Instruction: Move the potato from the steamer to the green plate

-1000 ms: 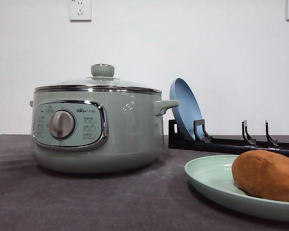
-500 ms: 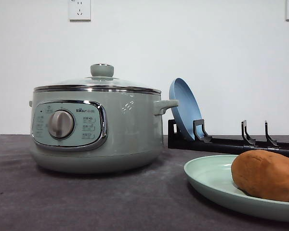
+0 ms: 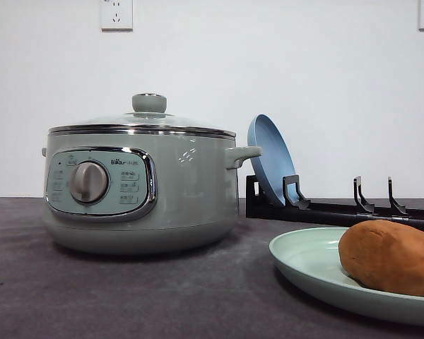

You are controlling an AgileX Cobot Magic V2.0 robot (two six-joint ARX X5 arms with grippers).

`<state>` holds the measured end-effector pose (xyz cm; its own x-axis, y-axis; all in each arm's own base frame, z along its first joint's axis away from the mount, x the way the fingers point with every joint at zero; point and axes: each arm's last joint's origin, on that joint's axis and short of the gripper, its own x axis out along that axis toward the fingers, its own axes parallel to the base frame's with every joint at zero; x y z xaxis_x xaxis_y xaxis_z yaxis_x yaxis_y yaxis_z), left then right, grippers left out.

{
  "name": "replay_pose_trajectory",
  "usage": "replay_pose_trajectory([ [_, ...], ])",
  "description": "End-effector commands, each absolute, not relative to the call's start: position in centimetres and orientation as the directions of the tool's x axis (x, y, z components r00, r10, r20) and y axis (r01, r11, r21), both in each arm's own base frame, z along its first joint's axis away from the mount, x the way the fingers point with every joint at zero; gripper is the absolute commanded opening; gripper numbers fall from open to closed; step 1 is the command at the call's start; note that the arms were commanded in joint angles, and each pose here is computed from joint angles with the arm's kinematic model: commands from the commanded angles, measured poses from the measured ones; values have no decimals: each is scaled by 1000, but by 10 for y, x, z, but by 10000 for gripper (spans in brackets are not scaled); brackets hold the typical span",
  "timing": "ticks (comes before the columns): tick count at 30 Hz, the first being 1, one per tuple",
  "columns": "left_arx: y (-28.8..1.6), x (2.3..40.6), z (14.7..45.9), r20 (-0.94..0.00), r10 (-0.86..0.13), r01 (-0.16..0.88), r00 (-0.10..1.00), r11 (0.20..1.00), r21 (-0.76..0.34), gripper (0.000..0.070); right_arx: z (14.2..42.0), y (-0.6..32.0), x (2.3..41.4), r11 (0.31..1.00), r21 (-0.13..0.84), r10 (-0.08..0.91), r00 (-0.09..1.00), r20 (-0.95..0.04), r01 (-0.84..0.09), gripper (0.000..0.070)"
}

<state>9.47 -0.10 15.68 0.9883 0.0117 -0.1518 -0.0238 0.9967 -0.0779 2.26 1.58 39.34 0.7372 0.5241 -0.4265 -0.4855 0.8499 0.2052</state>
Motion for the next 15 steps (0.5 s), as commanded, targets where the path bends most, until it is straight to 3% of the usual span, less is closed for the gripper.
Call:
replay_pose_trajectory([
  [1,-1,96,150,-169,20,-31,985,998,-61,0,398,15,21,846,209,531,744,-405,-491,9],
  [15,-1,96,150,-170,20,-31,985,998,-61,0,398,15,22,846,208,532,745,-402,-491,10],
])
